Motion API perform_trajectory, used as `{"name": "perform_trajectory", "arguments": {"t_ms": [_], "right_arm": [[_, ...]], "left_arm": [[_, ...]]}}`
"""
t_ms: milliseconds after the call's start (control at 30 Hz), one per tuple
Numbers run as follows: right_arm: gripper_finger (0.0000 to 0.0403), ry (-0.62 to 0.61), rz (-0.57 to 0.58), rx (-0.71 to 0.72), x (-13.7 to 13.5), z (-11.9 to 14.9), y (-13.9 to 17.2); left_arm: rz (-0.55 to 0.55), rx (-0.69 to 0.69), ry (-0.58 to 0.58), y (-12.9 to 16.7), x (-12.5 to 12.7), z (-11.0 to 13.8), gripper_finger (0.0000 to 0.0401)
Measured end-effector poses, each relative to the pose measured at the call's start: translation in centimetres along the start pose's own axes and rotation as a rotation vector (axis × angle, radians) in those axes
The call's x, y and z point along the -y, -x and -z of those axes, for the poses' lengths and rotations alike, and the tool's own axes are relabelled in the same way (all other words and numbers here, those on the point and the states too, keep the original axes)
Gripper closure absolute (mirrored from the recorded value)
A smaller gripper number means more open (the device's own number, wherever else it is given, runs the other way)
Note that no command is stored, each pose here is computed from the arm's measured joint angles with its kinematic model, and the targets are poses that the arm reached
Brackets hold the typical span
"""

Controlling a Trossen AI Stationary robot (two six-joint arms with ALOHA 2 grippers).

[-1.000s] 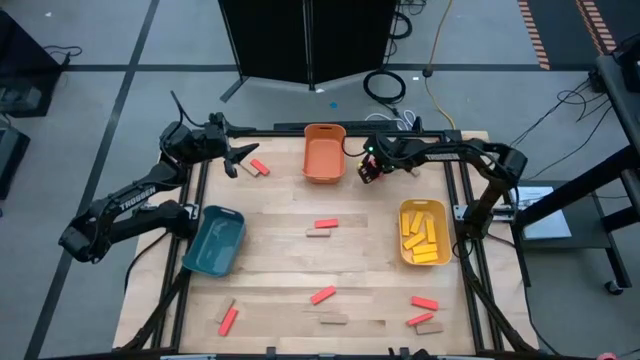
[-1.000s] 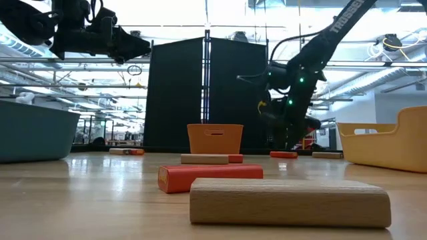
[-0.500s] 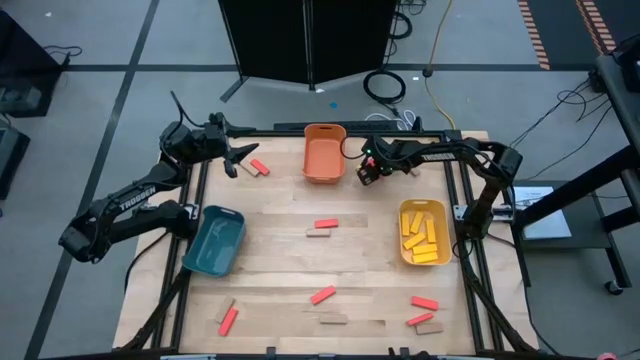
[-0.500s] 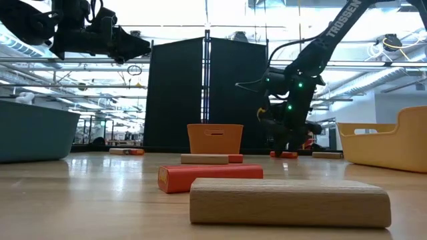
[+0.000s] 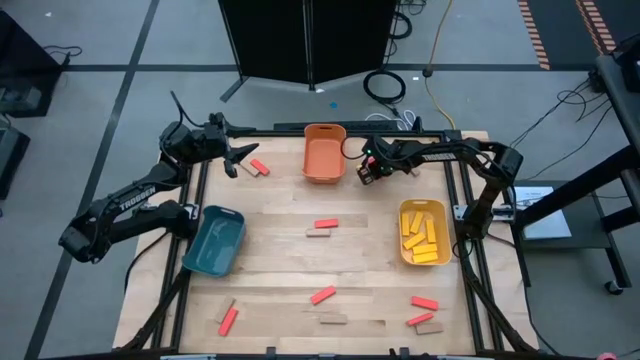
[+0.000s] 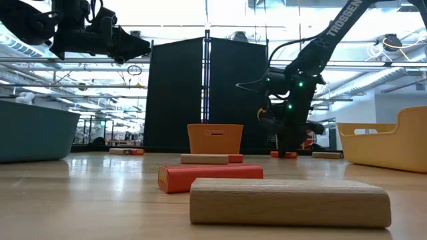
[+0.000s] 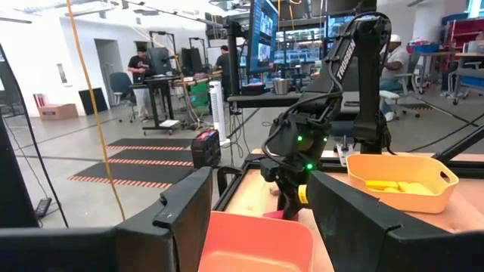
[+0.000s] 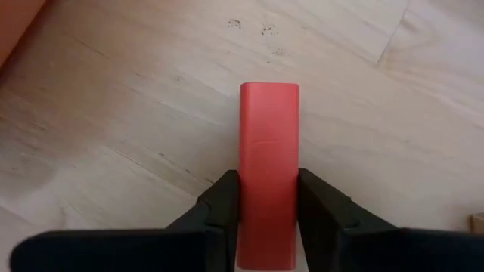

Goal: Sort blocks
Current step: Put the top right orange block into the orange bin

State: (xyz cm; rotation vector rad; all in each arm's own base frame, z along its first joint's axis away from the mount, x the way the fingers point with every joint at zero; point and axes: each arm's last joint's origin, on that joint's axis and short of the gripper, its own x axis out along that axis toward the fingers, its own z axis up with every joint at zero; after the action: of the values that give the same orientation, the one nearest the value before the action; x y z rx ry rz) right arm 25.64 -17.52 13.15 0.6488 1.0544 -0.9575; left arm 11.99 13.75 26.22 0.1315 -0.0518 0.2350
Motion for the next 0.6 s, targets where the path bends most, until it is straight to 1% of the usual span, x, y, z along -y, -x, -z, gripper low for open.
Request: {"name": "perform_trajectory", "arguments": {"t_ms": [167, 267, 333, 467, 600], "right_arm": [[0.0294, -0.001, 0.008, -0.018, 0.3, 0.3, 0.8], [0.0294, -0.004, -0.007, -0.001, 0.4, -0.1, 2.2], [0.0298, -0.009, -0.038, 0.014, 0.4, -0.5, 3.5], [0.03, -0.012, -0.136, 0.109, -0.7, -1.7, 6.3], [0.0294, 0.003, -0.251, 0.283, -2.8, -3.3, 8.7]], "left_arm": [[0.0, 0.0, 0.0, 0.0, 0.0, 0.0, 0.0184], [0.0, 0.0, 0.0, 0.0, 0.0, 0.0, 0.0184], [0.0, 0.0, 0.0, 0.0, 0.0, 0.0, 0.0184], [0.0, 0.0, 0.0, 0.0, 0.0, 0.0, 0.0184], [0.0, 0.001, -0.001, 0.0, 0.0, 0.0, 0.0184]]}}
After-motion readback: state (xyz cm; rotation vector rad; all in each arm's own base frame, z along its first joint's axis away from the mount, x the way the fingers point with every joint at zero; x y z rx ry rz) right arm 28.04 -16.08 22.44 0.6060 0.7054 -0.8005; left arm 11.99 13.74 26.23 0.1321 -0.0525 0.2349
